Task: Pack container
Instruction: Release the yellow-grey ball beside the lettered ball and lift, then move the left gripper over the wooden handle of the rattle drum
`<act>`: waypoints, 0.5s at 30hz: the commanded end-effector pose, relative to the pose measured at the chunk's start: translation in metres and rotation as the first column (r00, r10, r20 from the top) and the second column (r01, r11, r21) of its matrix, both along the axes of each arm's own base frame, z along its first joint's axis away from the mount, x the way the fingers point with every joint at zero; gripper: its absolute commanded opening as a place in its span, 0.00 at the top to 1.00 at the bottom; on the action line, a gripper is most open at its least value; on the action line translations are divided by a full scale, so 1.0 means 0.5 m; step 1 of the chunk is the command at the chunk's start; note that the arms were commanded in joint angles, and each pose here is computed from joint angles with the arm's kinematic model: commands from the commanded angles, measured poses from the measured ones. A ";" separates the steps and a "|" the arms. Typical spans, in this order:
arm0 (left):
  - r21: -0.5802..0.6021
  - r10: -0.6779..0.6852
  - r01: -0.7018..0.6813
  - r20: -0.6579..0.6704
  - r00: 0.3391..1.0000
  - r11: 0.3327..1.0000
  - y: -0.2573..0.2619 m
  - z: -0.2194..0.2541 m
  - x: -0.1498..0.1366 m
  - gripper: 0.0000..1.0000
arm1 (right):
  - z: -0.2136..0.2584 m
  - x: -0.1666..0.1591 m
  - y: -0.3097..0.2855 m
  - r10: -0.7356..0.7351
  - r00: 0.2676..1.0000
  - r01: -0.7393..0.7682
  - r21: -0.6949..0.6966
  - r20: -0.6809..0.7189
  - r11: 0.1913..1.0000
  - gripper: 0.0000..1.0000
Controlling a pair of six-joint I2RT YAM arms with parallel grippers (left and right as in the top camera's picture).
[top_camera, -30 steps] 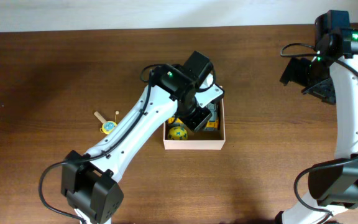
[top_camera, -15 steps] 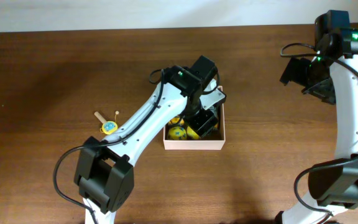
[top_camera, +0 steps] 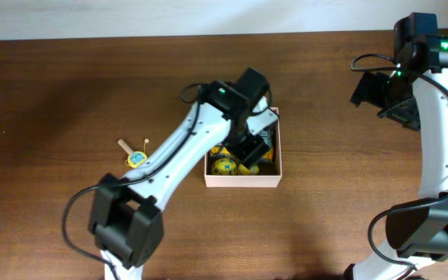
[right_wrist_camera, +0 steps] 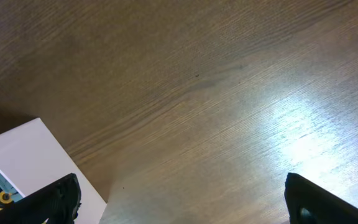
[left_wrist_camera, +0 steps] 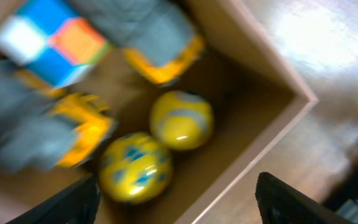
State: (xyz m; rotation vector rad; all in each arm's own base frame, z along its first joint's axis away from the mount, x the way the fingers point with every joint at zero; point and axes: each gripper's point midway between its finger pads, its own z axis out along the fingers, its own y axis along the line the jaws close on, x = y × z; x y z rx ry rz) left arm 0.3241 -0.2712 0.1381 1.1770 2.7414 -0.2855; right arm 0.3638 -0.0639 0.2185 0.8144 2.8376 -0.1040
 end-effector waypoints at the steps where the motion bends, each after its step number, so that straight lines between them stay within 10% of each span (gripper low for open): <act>1: 0.036 0.224 -0.237 0.222 0.949 0.971 0.118 0.116 0.068 0.15 | 0.015 0.001 -0.005 -0.006 1.000 0.006 -0.012 0.024 1.000 0.01; 15: 0.261 0.714 -0.742 0.212 0.668 0.617 0.471 0.056 0.084 0.13 | 0.015 0.001 -0.005 -0.006 1.000 0.006 -0.012 0.024 1.000 0.01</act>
